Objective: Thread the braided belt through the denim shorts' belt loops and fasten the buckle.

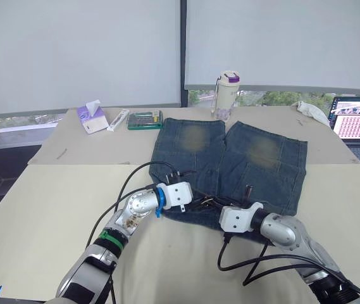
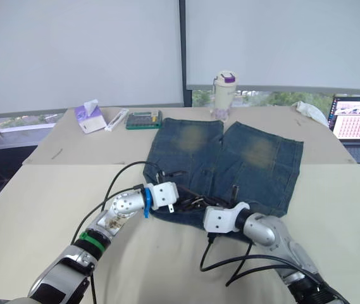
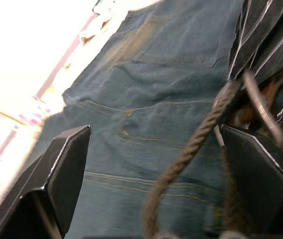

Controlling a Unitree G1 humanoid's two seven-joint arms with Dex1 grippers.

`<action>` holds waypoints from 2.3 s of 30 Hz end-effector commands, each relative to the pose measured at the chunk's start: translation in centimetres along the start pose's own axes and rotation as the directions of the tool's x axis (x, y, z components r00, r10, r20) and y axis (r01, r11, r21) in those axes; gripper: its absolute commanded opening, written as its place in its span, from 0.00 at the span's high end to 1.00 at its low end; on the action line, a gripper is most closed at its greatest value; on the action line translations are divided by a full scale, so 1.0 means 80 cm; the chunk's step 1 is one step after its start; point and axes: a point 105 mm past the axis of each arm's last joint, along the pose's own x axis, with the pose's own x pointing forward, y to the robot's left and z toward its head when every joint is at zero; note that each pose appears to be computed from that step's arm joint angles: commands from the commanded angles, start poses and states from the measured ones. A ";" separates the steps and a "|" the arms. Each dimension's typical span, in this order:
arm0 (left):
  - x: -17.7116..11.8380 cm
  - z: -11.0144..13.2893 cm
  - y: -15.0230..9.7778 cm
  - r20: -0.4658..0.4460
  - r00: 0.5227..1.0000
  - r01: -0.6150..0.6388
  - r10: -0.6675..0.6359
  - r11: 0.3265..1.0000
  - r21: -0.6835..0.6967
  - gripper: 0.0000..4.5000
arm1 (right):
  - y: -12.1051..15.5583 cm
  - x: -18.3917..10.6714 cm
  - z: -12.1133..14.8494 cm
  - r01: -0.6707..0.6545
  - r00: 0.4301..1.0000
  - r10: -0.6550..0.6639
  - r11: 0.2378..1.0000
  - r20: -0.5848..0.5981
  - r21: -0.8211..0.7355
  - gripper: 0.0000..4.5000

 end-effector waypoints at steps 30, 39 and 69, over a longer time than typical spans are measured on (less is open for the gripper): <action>-0.075 -0.017 0.059 0.080 0.985 -0.090 0.150 0.859 -0.505 0.27 | -0.011 -0.007 0.004 0.002 1.000 -0.003 0.999 0.017 0.040 1.00; -0.064 -0.007 0.071 0.100 0.971 -0.134 0.217 0.841 -0.524 0.95 | -0.010 -0.009 0.004 -0.004 1.000 0.003 0.998 0.019 0.059 0.92; -0.068 -0.021 0.036 0.053 0.996 -0.042 0.073 0.898 -0.438 1.00 | 0.013 -0.023 -0.028 -0.054 0.980 0.091 0.978 -0.178 0.203 0.98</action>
